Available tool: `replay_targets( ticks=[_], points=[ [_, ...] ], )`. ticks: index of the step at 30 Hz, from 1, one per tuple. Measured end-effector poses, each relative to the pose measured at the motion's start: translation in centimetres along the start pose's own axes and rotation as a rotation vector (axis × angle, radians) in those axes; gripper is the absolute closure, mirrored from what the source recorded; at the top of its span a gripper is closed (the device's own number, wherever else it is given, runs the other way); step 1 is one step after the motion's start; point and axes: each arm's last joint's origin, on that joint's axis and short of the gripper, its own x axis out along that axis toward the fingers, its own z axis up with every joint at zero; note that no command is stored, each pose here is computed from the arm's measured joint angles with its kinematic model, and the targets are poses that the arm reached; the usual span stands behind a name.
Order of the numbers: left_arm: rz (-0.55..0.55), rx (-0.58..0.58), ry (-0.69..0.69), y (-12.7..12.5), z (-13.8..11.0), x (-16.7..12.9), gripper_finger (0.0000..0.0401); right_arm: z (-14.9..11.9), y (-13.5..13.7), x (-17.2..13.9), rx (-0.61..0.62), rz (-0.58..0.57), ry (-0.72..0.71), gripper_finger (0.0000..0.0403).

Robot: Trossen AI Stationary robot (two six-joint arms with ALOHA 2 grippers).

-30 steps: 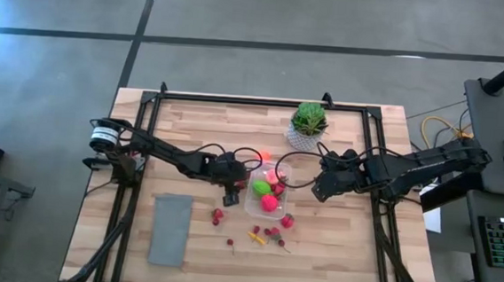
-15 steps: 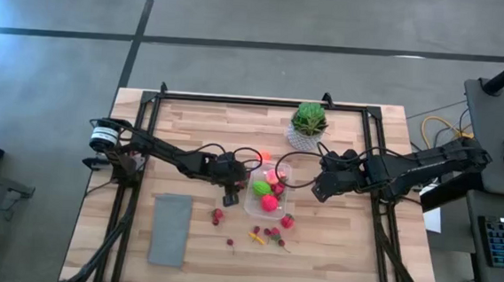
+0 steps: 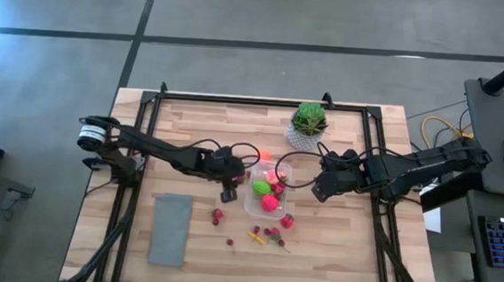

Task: Pick and placing Produce into tupperware
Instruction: Put the red strawberry into the transparent bin

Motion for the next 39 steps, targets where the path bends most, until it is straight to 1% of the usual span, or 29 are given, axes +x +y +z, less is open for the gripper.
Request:
replay_targets(
  ticks=[6,10,13,15,17,20,23,27,32,34,36,39],
  points=[
    [0.038,-0.022,-0.109,0.2,2.1,-2.2,0.0269,0.0,0.0,0.0,-0.002,-0.002,0.002,0.0133],
    [0.040,-0.029,-0.183,0.1,3.9,-3.1,0.0269,0.0,0.0,0.0,-0.002,-0.003,0.003,0.0137],
    [0.040,0.009,-0.218,-0.1,5.2,-3.0,0.0269,0.0,0.0,0.0,-0.002,-0.002,0.002,0.0137],
    [0.042,0.034,-0.216,-0.3,5.6,-2.5,0.0269,0.0,0.0,0.0,-0.003,-0.003,0.002,0.0134],
    [0.029,0.033,-0.238,-0.6,6.4,-2.0,0.0269,0.0,0.0,0.0,-0.003,-0.002,0.003,0.0132],
    [0.019,0.031,-0.231,-0.9,7.0,-1.2,0.0269,0.0,0.0,0.0,-0.003,-0.002,0.003,0.0131],
    [0.017,0.036,-0.205,-1.1,7.0,-0.3,0.0269,-0.1,0.0,0.0,-0.005,-0.002,0.004,0.0135],
    [-0.009,0.035,-0.217,-1.3,7.4,-0.3,0.0269,-0.1,0.0,0.0,-0.005,0.002,0.010,0.0139],
    [-0.011,0.035,-0.207,-1.3,7.3,-0.2,0.0269,-0.2,0.0,0.1,-0.002,0.000,0.012,0.0137],
    [-0.013,0.013,-0.203,-1.3,7.2,-0.2,0.0268,-0.2,0.0,0.1,0.000,0.001,0.011,0.0133],
    [-0.014,-0.011,-0.190,-1.3,7.1,-0.2,0.0262,-0.2,0.0,0.1,0.001,0.001,0.011,0.0131],
    [-0.016,-0.035,-0.182,-1.3,7.0,-0.1,0.0244,-0.2,0.0,0.1,0.002,0.001,0.011,0.0129]
  ],
)
